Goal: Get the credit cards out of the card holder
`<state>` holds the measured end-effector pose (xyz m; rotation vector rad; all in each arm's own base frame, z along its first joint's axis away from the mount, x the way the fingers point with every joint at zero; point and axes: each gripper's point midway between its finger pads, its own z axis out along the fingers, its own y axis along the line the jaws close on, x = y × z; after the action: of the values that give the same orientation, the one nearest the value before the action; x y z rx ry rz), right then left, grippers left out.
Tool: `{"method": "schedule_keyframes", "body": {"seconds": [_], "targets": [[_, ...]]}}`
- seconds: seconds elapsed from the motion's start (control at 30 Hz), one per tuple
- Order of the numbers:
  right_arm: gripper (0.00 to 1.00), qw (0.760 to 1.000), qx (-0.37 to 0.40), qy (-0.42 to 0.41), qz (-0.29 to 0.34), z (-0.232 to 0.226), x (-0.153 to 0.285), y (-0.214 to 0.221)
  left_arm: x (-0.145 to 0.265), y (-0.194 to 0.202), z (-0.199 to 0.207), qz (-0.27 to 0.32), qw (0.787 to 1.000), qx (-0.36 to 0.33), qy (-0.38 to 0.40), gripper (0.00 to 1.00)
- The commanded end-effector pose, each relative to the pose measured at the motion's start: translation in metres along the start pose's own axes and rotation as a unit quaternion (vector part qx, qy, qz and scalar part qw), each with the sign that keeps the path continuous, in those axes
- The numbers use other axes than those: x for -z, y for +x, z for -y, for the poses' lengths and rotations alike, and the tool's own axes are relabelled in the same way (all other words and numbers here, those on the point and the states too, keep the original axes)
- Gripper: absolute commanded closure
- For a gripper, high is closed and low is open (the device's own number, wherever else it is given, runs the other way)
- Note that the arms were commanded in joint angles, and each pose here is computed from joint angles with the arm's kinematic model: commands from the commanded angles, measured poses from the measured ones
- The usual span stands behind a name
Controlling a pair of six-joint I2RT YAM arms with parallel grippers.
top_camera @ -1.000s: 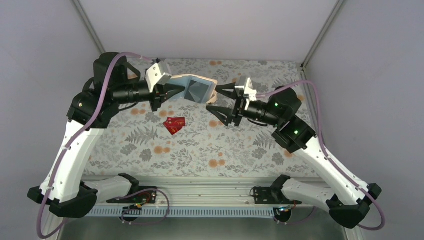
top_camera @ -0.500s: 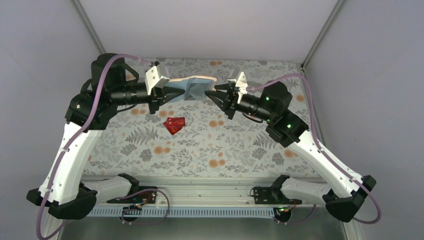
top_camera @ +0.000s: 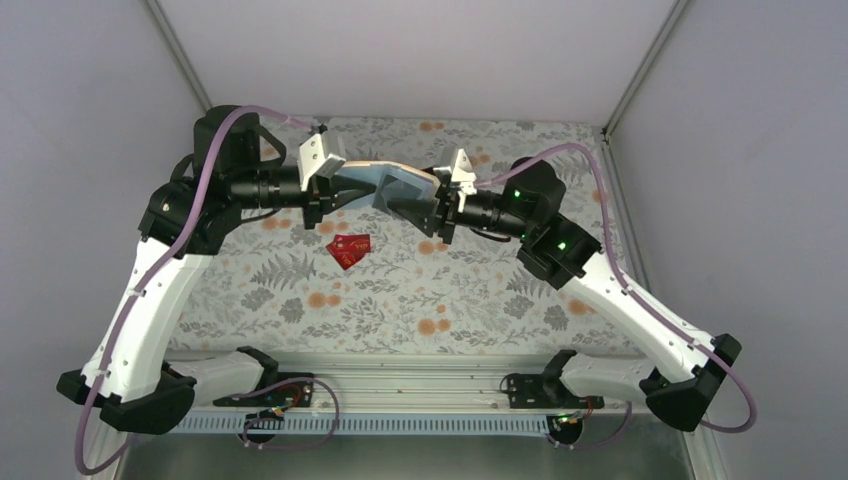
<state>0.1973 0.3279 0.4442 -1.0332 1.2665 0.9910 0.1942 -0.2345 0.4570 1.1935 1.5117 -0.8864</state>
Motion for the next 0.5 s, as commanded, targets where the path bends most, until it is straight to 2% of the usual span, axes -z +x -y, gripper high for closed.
{"method": "schedule_keyframes", "body": {"seconds": [0.0,0.1,0.17,0.23,0.33,0.4,0.47], "targets": [[0.5,0.997,0.04,-0.066,0.026,-0.03,0.007,-0.016,0.0,-0.011,0.003,0.018,1.0,-0.009,0.013,0.98],[0.35,0.993,0.066,-0.1,0.017,-0.05,0.024,-0.008,0.005,-0.018,0.0,0.021,1.0,-0.02,-0.006,0.97],[0.31,0.995,0.073,-0.072,0.003,-0.044,0.034,0.001,0.007,-0.02,0.001,0.021,0.999,-0.03,-0.009,0.98],[0.32,0.997,0.07,-0.026,-0.002,-0.031,0.042,0.005,0.008,-0.021,0.006,0.022,0.999,-0.037,0.002,0.98],[0.44,0.998,0.064,0.014,-0.003,-0.018,0.048,0.001,0.008,-0.021,0.014,0.025,0.999,-0.04,0.022,0.98],[0.45,0.998,0.061,0.023,0.002,-0.015,0.048,-0.005,0.01,-0.022,0.018,0.028,0.998,-0.043,0.03,0.98],[0.42,0.998,0.058,0.017,0.004,-0.016,0.046,-0.008,0.01,-0.022,0.017,0.028,0.998,-0.043,0.028,0.98]]}}
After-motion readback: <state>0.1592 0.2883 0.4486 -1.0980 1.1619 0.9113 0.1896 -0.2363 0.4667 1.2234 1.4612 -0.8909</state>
